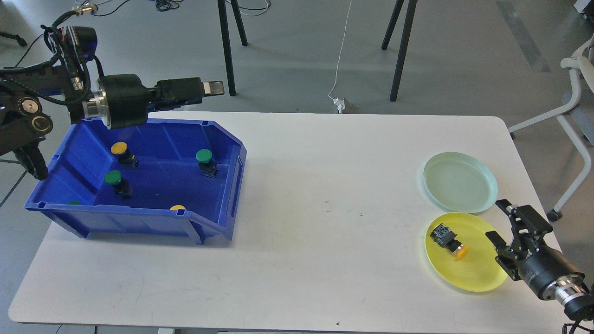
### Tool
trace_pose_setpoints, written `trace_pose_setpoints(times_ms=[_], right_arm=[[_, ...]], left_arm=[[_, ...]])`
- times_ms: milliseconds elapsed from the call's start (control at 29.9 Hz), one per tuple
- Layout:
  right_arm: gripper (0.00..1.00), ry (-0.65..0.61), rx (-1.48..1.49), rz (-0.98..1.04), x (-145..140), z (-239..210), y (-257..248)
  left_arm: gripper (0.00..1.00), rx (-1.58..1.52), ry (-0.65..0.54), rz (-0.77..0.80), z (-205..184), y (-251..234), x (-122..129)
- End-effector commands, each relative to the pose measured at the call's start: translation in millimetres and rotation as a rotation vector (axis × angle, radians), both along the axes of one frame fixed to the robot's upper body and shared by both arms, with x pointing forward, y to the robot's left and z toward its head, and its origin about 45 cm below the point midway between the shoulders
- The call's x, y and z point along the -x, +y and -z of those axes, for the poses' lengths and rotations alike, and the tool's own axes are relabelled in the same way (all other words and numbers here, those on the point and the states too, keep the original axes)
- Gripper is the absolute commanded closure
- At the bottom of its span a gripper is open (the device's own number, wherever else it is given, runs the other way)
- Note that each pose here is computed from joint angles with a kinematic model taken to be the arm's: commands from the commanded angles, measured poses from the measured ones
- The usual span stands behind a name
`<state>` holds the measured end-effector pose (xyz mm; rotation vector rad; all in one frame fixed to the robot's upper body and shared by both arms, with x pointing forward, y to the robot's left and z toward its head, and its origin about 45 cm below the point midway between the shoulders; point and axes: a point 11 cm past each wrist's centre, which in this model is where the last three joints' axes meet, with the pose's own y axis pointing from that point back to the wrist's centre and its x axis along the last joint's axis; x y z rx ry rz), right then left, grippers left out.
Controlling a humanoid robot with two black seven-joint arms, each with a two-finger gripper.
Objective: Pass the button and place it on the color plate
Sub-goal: 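Lower the left gripper back into the blue bin, then grasp a green-topped button in the bin with the left gripper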
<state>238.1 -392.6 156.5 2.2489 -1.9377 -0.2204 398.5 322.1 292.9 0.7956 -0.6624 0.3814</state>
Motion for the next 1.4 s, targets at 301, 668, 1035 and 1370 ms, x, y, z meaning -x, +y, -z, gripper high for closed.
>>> trace_pose_setpoints(times_ms=[301, 668, 1035, 1370], right_arm=[[0.05, -0.351, -0.421, -0.019, -79, -117, -2], [0.04, -0.386, -0.479, -0.039, -80, -122, 4], [0.04, -0.379, -0.479, -0.036, -79, -119, 3], [0.04, -0.376, -0.48, -0.035, -78, -118, 3]], left_arm=[[0.03, -0.593, 0.096, -0.16, 81, 145, 4], [0.04, -0.667, 0.156, -0.194, 120, 152, 4], [0.04, -0.65, 0.175, -0.163, 136, 136, 6], [0.05, -0.642, 0.181, -0.156, 143, 132, 8]])
